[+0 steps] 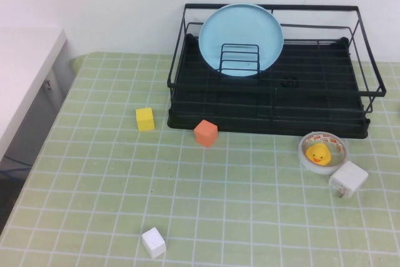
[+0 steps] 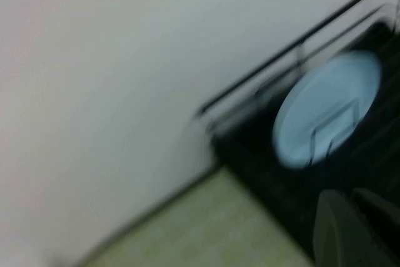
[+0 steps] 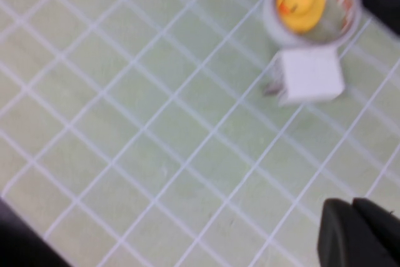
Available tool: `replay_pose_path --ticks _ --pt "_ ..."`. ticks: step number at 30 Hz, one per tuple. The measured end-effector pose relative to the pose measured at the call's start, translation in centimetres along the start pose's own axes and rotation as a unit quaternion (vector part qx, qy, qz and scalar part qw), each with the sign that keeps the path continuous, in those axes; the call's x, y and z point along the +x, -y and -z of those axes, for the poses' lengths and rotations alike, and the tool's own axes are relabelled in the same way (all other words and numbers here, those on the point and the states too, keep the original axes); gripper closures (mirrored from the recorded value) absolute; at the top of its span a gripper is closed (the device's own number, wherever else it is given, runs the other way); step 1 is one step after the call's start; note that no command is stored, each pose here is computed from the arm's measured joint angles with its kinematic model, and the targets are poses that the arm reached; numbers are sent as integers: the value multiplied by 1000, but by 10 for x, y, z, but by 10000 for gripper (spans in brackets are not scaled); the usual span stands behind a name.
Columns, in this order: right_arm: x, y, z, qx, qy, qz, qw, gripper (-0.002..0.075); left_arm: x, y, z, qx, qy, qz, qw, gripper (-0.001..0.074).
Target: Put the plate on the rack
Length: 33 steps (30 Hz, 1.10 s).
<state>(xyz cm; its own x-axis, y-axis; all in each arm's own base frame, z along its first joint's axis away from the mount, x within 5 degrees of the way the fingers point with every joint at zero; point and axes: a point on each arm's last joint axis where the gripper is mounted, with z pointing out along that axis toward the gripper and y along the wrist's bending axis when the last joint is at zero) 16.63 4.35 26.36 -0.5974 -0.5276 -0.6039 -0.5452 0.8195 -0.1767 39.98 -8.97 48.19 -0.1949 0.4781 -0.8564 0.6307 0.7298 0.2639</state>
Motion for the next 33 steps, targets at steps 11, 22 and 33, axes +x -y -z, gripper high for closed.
replay_pose_path --ticks 11,22,33 --pt "5 -6 47 42 93 -50 993 726 23 -21 167 -206 17 251 946 735" --pt "14 -12 64 46 143 -138 979 726 100 78 183 -154 17 332 930 735" --pt "44 -20 54 68 152 -133 977 726 192 170 218 -190 88 319 924 735"
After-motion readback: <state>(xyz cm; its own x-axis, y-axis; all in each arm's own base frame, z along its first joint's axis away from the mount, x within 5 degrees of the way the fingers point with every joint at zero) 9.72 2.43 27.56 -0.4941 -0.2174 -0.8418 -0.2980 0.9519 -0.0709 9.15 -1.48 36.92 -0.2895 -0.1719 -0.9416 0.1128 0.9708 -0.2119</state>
